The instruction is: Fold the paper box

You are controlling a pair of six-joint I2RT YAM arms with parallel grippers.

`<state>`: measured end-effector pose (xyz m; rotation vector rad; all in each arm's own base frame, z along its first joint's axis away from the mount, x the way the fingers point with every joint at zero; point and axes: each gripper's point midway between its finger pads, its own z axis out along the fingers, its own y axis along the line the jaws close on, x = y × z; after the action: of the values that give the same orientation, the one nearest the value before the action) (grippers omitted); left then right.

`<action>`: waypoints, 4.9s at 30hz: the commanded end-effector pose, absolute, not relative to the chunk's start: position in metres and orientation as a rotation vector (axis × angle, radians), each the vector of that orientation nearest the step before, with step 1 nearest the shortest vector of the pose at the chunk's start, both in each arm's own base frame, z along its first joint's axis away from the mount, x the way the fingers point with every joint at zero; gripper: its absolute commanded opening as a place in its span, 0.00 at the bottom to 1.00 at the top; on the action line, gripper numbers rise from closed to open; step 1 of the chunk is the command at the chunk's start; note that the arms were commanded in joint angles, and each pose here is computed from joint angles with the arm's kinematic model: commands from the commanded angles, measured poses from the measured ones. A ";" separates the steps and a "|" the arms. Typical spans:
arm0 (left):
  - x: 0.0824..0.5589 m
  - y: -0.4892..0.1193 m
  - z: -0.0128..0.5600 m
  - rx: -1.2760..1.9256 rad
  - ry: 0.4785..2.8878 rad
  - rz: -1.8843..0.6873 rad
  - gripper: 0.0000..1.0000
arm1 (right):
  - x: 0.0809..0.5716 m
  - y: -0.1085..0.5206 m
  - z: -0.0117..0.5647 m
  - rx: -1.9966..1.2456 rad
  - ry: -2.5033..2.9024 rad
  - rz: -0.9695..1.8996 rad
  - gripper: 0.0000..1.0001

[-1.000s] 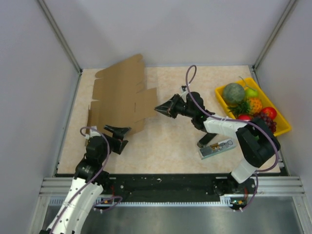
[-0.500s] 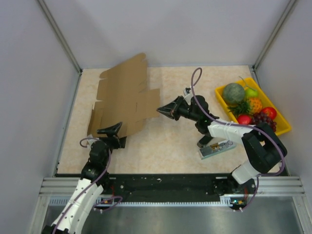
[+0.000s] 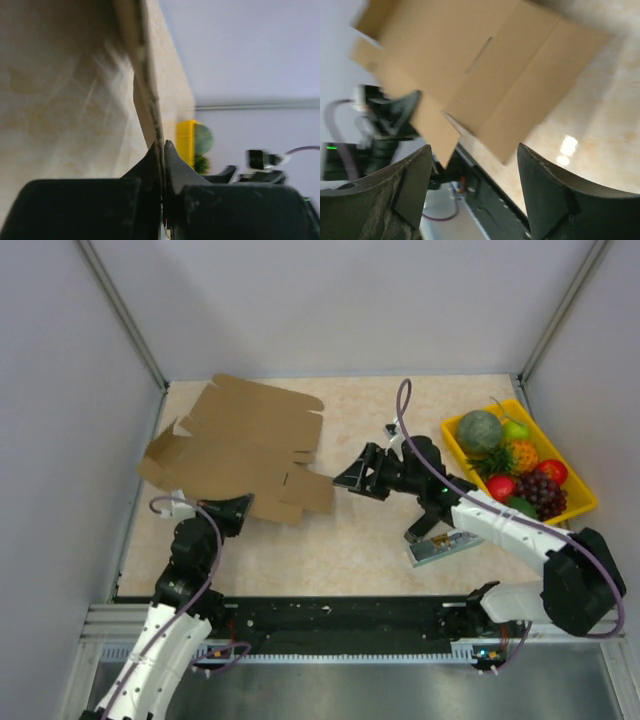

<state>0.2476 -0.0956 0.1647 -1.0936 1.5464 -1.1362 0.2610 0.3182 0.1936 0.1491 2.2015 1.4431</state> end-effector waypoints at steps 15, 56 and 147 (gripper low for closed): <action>0.220 -0.125 0.426 0.477 1.696 -0.520 0.07 | 0.247 0.240 0.429 -0.676 1.610 0.742 0.86; 0.243 -0.205 0.331 1.107 1.813 -0.442 0.00 | 0.241 0.320 0.382 -1.624 1.100 0.316 0.80; 0.278 -0.207 0.412 0.316 1.590 -0.688 0.90 | 0.367 0.235 0.243 -0.730 1.952 1.260 0.00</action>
<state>0.2629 -0.1880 0.3995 0.3305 1.6516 -0.5669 0.3590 0.2236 0.2043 -0.3648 2.1554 1.2420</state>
